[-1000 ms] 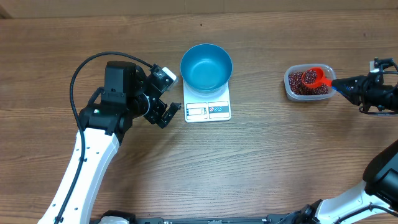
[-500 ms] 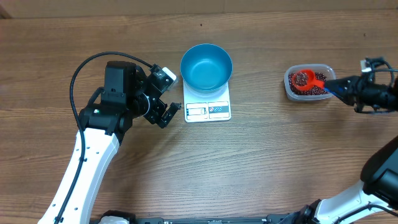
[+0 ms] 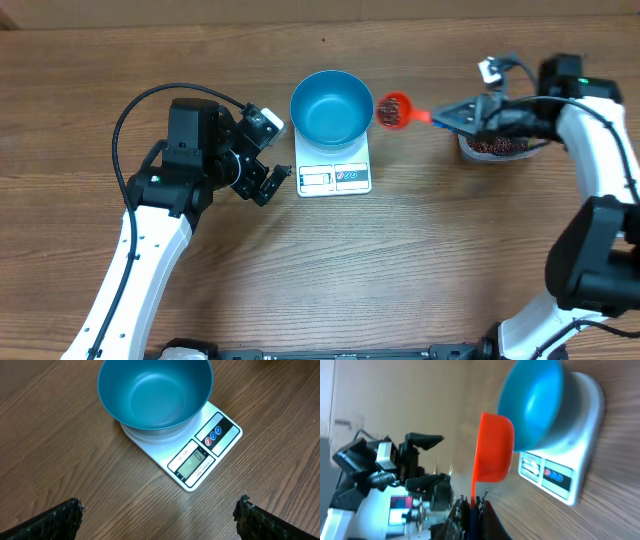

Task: Scoop item into bowl and weigh 150g on scale
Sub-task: 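Lift the filled scoop and carry it left over the teal bowl, then tilt the scoop to pour beans into the teal bowl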

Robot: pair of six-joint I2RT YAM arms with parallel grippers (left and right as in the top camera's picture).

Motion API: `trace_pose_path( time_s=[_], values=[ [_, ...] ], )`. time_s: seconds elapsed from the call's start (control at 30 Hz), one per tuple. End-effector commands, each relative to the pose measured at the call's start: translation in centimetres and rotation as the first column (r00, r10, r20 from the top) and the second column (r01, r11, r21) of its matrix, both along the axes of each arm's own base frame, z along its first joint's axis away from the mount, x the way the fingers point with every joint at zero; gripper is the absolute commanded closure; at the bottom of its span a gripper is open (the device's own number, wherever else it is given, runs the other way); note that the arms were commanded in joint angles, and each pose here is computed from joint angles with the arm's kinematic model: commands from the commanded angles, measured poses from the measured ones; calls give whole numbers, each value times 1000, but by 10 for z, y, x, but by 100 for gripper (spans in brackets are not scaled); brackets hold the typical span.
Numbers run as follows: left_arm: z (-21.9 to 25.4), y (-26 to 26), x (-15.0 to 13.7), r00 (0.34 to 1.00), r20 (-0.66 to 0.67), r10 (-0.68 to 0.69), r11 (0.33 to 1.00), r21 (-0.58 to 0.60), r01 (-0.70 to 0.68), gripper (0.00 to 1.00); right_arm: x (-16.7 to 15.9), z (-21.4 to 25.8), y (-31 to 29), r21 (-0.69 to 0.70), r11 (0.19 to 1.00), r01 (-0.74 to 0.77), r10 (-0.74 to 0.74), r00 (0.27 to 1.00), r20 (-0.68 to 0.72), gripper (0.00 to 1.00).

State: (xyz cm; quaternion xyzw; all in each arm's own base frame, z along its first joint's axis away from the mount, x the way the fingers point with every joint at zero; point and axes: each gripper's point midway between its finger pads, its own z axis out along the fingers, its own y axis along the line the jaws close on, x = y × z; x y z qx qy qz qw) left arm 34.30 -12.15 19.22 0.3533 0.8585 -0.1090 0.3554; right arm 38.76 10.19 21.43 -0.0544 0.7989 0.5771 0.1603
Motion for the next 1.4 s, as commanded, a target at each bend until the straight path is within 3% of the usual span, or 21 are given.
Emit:
trace_pose_path(
  time_s=[0.0, 0.2, 0.6, 0.8, 1.07, 1.37],
  values=[
    [8, -2, 4, 1000, 20, -16, 1000, -9, 16, 0, 5, 14, 29, 20, 999, -38, 38, 999, -19, 96],
    [8, -2, 4, 1000, 20, -15, 1000, -10, 16, 0, 26, -3, 75, -125, 992, -17, 12, 999, -37, 96],
    [8, -2, 4, 1000, 20, -16, 1000, -9, 16, 1, 47, -20, 96, -349, 933, 86, -76, 996, 41, 96],
    [8, -2, 4, 1000, 20, -16, 1000, -9, 16, 1, 59, -6, 109, -484, 860, 163, -93, 982, 165, 96],
    [8, -2, 4, 1000, 20, -16, 1000, -9, 16, 0, 68, -13, 104, -677, 679, 284, -97, 949, 301, 96],
    [8, -2, 4, 1000, 20, -16, 1000, -9, 16, 0, 65, -16, 114, -763, 577, 291, 69, 914, 401, 96]
  ],
)
